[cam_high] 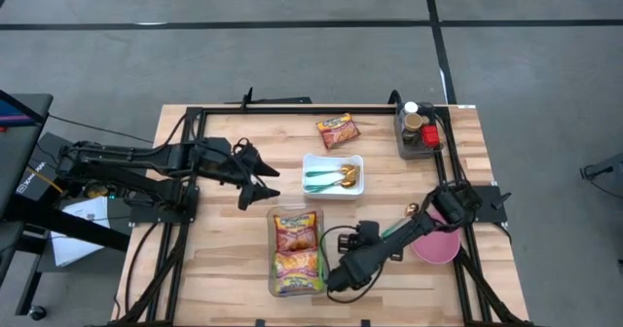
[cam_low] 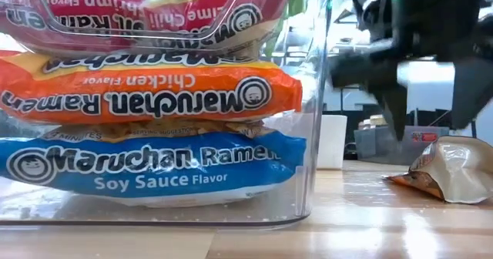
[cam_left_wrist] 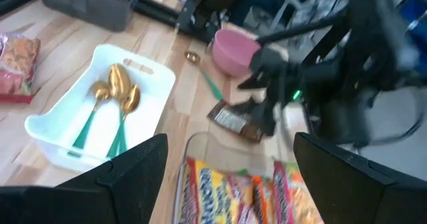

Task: Pick & Place Food Item
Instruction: Adjust the transparent bin, then put the green spoon into the white bin

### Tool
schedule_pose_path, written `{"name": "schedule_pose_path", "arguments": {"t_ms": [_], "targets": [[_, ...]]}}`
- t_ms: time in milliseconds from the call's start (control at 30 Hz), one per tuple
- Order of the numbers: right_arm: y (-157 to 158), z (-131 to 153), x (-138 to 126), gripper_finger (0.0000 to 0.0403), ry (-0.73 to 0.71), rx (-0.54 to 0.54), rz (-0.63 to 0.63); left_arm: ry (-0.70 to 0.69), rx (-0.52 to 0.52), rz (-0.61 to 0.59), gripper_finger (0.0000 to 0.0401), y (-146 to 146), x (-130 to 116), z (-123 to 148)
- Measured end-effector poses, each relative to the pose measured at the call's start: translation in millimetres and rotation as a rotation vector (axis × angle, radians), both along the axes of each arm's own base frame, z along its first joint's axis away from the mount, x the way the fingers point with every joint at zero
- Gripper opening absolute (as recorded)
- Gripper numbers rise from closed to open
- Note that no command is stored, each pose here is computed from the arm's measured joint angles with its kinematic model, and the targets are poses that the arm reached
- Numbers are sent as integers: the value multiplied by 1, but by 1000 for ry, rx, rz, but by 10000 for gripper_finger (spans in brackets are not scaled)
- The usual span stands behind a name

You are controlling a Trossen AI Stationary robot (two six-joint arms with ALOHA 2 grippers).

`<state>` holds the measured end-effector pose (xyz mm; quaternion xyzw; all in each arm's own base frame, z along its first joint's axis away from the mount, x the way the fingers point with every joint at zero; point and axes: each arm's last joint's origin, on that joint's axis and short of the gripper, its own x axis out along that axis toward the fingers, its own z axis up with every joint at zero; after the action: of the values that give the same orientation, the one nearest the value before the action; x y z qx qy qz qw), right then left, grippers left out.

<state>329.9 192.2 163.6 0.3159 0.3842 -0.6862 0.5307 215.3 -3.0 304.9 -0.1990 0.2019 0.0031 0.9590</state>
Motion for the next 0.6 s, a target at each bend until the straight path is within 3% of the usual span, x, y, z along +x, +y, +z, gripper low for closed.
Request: {"name": "schedule_pose_path", "arguments": {"t_ms": [333,600], "targets": [[-18,63,-7,265,-203,6,10,28,9,-5,319,0,-1,-3],[-56,78,-15,265,-197,-4,-7,15,27,-23,319,-1,-1,-2]]}}
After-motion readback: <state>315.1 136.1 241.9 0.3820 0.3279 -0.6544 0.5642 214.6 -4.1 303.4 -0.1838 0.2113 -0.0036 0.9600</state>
